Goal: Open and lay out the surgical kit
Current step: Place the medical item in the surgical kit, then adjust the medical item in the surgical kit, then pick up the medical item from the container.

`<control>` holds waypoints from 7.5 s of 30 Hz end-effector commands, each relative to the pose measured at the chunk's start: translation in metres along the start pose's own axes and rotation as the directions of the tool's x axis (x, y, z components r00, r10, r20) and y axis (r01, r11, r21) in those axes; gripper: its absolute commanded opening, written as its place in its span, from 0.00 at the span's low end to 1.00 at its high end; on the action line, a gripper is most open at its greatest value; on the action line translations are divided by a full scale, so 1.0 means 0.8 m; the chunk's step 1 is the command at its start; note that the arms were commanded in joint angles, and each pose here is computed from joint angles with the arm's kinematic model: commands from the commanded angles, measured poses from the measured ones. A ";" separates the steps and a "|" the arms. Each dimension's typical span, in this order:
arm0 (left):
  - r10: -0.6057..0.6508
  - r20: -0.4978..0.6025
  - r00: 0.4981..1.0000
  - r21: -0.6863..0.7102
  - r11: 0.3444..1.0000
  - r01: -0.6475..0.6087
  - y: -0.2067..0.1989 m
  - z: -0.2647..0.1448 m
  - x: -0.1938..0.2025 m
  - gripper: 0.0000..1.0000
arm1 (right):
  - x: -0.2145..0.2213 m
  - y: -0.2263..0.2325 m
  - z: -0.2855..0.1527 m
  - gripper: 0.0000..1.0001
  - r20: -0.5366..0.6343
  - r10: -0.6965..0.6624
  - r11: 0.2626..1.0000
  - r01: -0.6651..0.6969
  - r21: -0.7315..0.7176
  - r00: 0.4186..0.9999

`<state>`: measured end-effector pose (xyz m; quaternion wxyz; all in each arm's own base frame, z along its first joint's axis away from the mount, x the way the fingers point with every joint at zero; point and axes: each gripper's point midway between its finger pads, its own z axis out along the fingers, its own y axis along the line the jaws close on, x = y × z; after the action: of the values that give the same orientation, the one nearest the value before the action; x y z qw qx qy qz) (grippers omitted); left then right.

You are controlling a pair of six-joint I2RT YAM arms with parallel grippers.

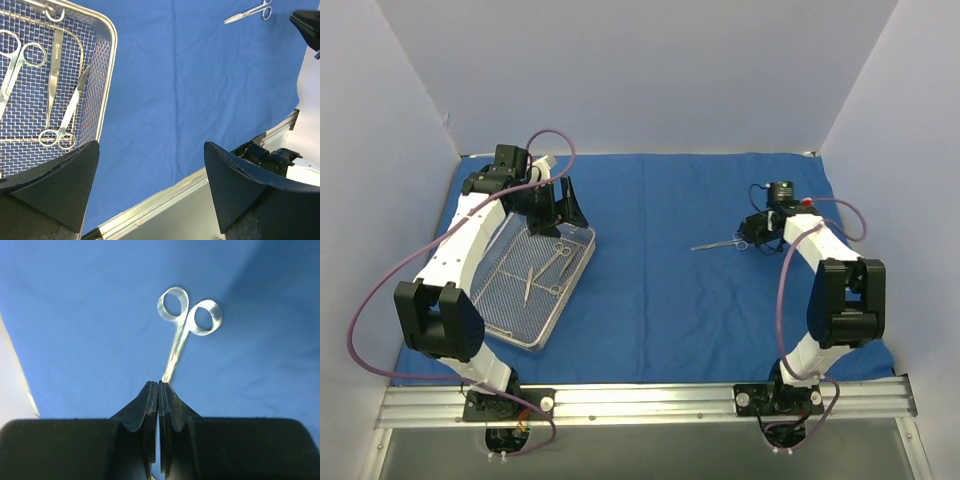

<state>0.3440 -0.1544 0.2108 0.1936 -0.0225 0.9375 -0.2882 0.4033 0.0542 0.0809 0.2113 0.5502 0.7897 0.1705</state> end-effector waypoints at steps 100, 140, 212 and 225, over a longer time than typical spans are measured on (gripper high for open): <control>-0.182 -0.123 0.976 0.002 0.983 0.183 0.057 0.018 0.015 0.94 | 0.060 -0.014 0.085 0.19 -0.029 0.362 0.879 -0.330 0.344 0.932; 0.256 -0.348 0.902 -0.461 0.791 -0.402 0.164 0.067 -0.009 0.47 | 0.097 0.048 -0.121 0.63 -0.122 -0.746 0.633 0.640 -0.436 0.655; 0.058 -0.242 0.969 -0.601 0.774 -0.196 0.201 0.021 0.011 0.02 | 0.122 0.068 -0.159 0.62 0.021 -0.802 0.515 0.708 -0.484 0.597; 0.182 -0.017 0.983 -0.116 0.976 -0.183 -0.042 0.018 -0.012 0.02 | 0.232 0.178 -0.188 0.70 -0.018 -0.836 0.373 0.543 -0.752 0.548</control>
<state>0.3581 -0.1460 0.1827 0.1908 0.0455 0.9718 -0.1311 0.3757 0.2372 0.2155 0.2701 0.0095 0.8886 0.3706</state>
